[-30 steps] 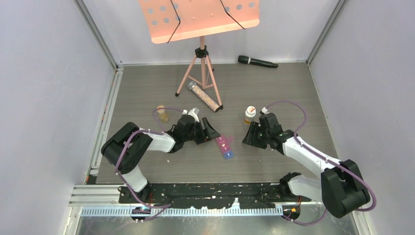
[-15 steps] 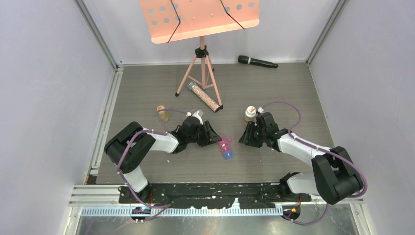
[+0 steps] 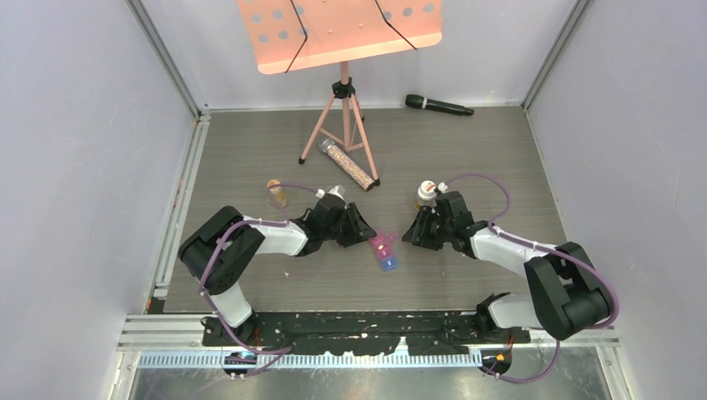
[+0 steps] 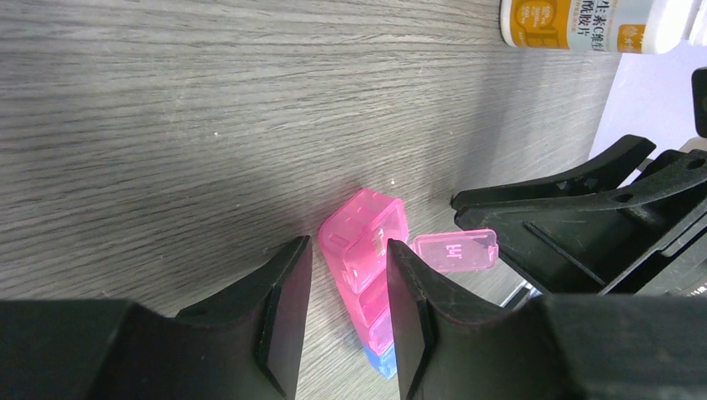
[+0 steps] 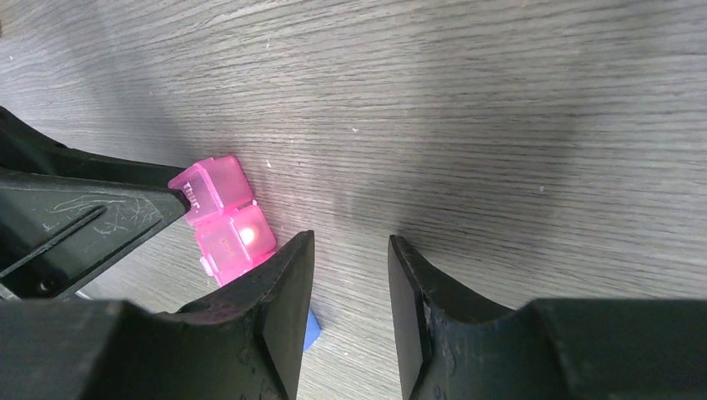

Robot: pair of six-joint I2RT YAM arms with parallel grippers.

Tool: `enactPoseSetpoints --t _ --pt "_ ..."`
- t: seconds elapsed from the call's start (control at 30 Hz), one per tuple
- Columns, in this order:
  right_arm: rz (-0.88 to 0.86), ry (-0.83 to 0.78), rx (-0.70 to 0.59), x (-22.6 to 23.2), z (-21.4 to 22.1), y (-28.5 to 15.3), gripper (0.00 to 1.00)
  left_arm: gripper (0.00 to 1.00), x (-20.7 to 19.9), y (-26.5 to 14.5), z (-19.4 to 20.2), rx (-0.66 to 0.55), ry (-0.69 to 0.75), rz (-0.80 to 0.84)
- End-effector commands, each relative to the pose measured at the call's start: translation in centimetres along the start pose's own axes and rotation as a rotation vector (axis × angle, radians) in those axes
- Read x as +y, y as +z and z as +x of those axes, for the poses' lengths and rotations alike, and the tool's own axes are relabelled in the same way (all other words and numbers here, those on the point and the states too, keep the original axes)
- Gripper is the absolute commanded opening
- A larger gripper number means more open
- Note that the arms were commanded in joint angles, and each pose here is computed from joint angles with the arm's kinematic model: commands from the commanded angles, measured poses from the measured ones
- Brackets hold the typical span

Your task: Sort the pills into containers

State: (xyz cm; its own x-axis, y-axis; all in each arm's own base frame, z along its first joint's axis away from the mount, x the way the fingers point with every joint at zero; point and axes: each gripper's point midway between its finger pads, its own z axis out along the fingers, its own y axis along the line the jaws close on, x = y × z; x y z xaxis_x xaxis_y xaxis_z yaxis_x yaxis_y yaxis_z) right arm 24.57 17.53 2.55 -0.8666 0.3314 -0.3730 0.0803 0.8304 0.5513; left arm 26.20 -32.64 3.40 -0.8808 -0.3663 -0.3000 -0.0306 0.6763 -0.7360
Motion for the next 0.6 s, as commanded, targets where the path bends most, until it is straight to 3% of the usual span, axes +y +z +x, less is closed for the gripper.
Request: enactPoseSetpoints --t 0.0,0.57 --pt "-0.011 0.006 0.003 0.0 0.1 0.3 0.45 0.4 1.8 0.3 0.1 -0.003 -0.016 -0.093" --pt "-0.163 -0.003 0.047 2.3 0.9 0.9 0.45 0.37 2.6 0.5 1.6 0.05 0.018 -0.136"
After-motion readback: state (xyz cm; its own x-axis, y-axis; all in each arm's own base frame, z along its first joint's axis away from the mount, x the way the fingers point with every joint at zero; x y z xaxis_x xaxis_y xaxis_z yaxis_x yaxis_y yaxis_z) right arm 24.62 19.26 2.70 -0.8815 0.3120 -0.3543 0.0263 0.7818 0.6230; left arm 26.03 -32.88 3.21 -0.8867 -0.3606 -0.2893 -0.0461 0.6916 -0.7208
